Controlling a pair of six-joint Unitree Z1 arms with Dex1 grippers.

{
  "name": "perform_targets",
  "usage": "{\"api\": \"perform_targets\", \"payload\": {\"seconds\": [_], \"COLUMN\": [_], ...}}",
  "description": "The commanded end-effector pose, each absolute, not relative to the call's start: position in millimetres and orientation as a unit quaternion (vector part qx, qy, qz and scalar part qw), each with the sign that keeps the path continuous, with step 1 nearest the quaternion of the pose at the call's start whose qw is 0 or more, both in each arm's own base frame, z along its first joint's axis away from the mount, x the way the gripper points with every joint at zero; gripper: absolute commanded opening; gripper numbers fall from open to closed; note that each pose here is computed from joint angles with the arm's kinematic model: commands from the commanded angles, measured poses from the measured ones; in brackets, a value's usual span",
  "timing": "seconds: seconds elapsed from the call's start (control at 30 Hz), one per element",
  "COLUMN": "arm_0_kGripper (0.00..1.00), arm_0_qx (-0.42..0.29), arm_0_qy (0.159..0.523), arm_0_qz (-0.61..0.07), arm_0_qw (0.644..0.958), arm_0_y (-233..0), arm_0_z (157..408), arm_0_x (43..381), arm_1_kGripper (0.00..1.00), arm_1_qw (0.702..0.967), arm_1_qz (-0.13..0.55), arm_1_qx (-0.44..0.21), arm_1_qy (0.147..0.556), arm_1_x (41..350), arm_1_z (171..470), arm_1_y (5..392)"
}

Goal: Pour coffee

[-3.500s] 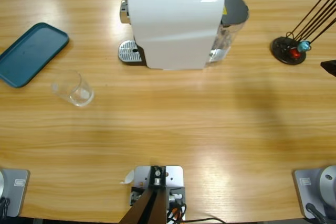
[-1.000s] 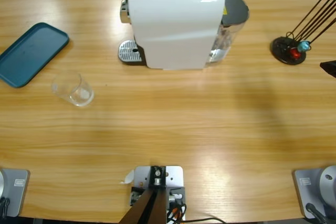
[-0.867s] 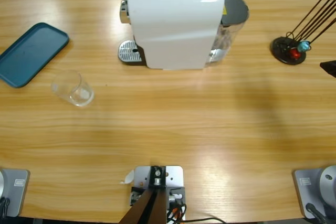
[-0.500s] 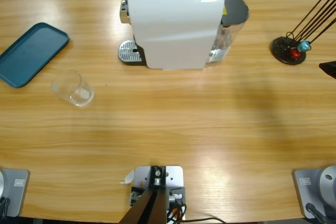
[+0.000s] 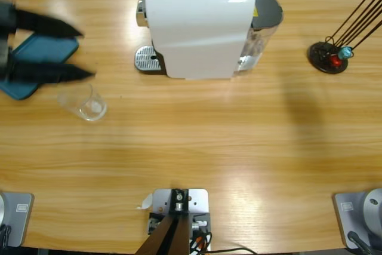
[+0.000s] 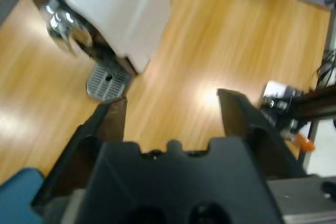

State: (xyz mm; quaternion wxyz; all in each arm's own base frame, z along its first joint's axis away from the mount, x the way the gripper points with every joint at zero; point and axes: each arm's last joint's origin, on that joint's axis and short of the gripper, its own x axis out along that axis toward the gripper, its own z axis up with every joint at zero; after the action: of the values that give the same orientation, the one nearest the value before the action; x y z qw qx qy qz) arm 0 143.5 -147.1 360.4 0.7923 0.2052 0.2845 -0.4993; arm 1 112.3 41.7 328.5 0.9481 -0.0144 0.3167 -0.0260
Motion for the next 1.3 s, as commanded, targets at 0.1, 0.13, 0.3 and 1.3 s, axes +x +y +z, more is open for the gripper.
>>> {"api": "perform_targets", "payload": {"seconds": [0.1, 0.13, 0.3, 1.3], "arm_0_kGripper": [0.982, 0.982, 0.982, 0.987], "arm_0_qx": [0.206, 0.206, 0.209, 0.201], "arm_0_qy": [0.308, 0.311, 0.328, 0.316], "arm_0_qz": [-0.493, -0.492, -0.488, -0.497], "arm_0_qw": [0.787, 0.787, 0.782, 0.783], "arm_0_y": [-130.1, -132.9, -148.5, -193.1], "arm_0_z": [347.3, 346.9, 337.2, 333.4], "arm_0_x": [123.0, 126.4, 142.3, 181.2], "arm_1_kGripper": [0.926, 0.849, 0.722, 0.711], "arm_1_qw": [0.950, 0.950, 0.945, 0.952], "arm_1_qz": [-0.111, -0.115, -0.135, -0.153], "arm_1_qx": [0.031, 0.029, 0.007, 0.002], "arm_1_qy": [0.291, 0.289, 0.298, 0.266], "arm_1_x": [146.9, 147.7, 152.9, 191.5], "arm_1_z": [227.1, 220.9, 194.2, 135.8], "arm_1_y": [53.0, 53.0, 48.9, 42.0]}}
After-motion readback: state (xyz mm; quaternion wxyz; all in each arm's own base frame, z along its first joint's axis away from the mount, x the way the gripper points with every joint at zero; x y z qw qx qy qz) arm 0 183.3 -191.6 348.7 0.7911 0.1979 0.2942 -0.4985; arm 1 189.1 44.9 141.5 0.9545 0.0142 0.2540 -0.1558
